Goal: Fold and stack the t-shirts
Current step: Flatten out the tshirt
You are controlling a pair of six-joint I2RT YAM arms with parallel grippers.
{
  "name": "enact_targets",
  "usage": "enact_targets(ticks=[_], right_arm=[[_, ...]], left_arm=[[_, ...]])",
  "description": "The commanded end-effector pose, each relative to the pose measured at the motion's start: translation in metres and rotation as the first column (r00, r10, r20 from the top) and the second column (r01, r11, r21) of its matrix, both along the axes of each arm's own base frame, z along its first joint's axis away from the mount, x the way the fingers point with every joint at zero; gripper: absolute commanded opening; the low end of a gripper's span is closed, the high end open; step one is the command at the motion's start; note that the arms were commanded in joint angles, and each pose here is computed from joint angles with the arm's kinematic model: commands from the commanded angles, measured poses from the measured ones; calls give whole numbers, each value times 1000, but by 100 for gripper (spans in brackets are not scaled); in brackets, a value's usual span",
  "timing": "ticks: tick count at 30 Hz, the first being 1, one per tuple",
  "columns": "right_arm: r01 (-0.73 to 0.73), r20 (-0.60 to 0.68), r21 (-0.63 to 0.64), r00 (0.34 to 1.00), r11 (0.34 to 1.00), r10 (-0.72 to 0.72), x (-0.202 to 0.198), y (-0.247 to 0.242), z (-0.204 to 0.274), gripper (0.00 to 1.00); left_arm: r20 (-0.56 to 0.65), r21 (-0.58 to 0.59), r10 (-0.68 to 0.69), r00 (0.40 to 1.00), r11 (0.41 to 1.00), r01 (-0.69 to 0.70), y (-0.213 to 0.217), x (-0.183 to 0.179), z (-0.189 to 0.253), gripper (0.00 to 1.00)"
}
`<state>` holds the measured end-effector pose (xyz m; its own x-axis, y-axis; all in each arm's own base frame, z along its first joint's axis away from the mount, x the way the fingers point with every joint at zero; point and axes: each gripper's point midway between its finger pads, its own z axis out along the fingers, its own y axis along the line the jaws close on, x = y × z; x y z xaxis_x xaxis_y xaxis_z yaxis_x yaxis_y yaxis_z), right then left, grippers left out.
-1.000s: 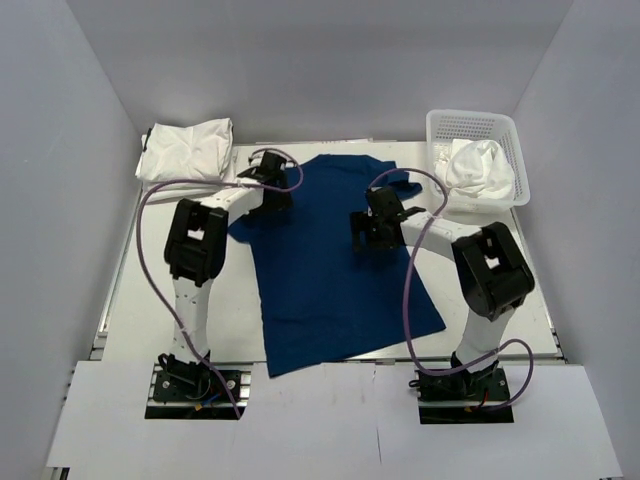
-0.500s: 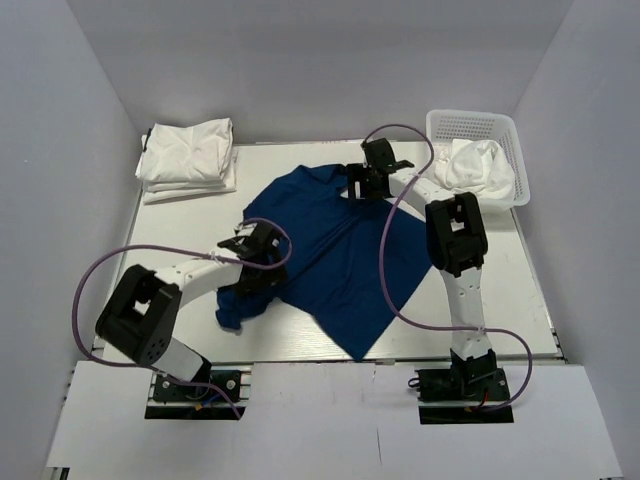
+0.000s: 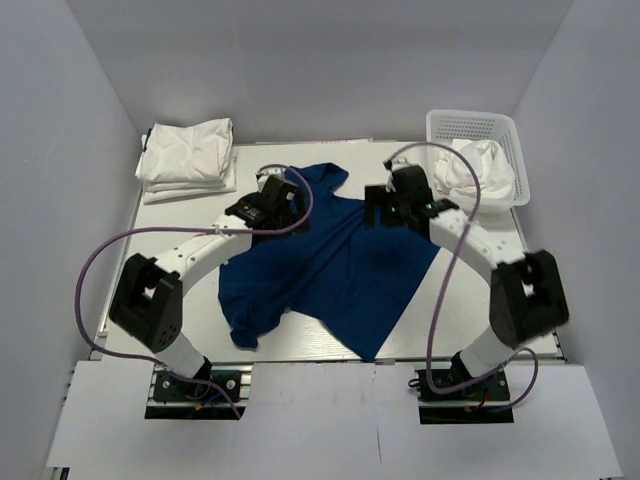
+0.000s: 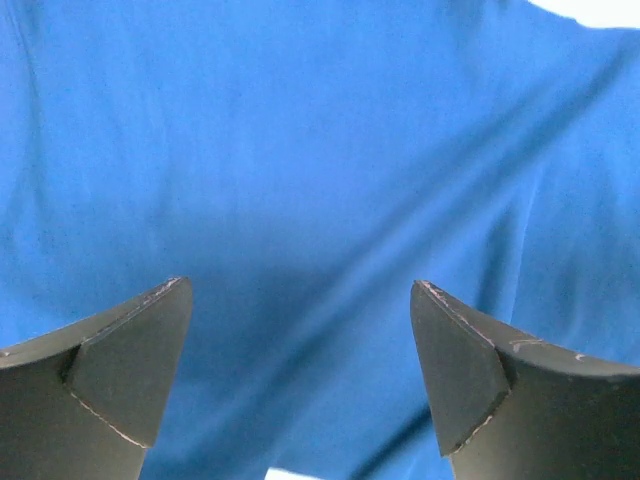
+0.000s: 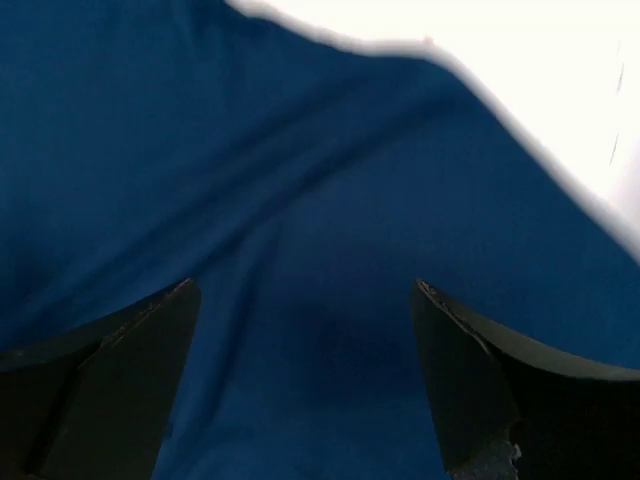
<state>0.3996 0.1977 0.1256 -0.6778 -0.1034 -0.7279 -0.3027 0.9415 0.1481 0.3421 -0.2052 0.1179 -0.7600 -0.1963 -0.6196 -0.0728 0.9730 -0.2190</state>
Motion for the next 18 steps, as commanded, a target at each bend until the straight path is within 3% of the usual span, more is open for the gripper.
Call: enact_targets(ticks=[1,6,11,16,18], right_arm=[[147,-134,48,981,988,-139,-46,-19,-34,90],[190,-240,41,955,981,-175,-95,-36,-75,90],[170,-275,46,949,984,-151,-95,-32,-98,90],[279,-338,-146,888,949,-312,-79,-62,-131,90],[316,-325,-226,867,921,-377,-77,-79,-135,90]], left_arm=[[71,83,67,995,994,-73,20,48,-5,100],[20,104,80,997,991,-81,21,100,-28,100],[8,95,51,999,994,-52,21,130,-54,100],[-24,146,131,991,981,-126,56,151,-82,100],[-114,190,213,970,963,-189,76,144,-109,100]])
